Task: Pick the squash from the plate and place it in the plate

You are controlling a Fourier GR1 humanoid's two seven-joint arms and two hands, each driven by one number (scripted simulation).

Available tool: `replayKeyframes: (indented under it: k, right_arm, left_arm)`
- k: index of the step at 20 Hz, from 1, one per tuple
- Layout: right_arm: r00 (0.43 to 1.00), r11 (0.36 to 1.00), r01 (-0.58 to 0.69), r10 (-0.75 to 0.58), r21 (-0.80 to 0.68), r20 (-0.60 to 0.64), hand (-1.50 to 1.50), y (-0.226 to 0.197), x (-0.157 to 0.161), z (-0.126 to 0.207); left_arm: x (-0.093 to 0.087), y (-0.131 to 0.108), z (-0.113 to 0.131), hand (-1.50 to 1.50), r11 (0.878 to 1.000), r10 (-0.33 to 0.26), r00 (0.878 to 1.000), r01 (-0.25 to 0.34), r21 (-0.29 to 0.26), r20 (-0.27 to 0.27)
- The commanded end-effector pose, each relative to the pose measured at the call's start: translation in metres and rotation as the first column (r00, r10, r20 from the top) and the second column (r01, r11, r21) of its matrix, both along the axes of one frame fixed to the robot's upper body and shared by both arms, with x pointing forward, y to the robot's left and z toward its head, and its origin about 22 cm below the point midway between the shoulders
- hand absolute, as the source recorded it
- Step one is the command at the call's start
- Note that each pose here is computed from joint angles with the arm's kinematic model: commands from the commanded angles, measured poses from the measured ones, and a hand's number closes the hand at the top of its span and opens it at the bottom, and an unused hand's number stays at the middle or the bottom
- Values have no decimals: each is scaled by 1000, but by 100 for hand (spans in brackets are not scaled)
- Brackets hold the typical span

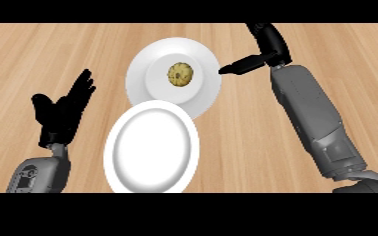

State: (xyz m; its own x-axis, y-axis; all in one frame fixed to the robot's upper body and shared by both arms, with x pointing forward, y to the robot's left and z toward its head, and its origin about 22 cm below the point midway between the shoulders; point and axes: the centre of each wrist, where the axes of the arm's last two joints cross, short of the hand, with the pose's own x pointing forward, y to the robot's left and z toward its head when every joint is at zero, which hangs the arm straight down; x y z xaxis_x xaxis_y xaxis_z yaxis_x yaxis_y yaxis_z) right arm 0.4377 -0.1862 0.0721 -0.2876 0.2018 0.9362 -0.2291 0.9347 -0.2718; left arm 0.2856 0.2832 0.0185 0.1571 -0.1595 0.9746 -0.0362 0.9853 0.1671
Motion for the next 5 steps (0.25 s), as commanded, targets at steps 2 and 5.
replayKeyframes:
  k: [2, 5]
  right_arm:
    - [999, 998, 33, -34, -48, -23, -150, -17, 10, 2]
    - [999, 997, 15, -19, -82, -40, -150, -32, 3, -2]
  left_arm:
    - [19, -4, 11, 0, 1000, -14, 1000, 14, -6, 5]
    - [-2, 0, 1, 0, 1000, 8, 1000, -8, 3, 12]
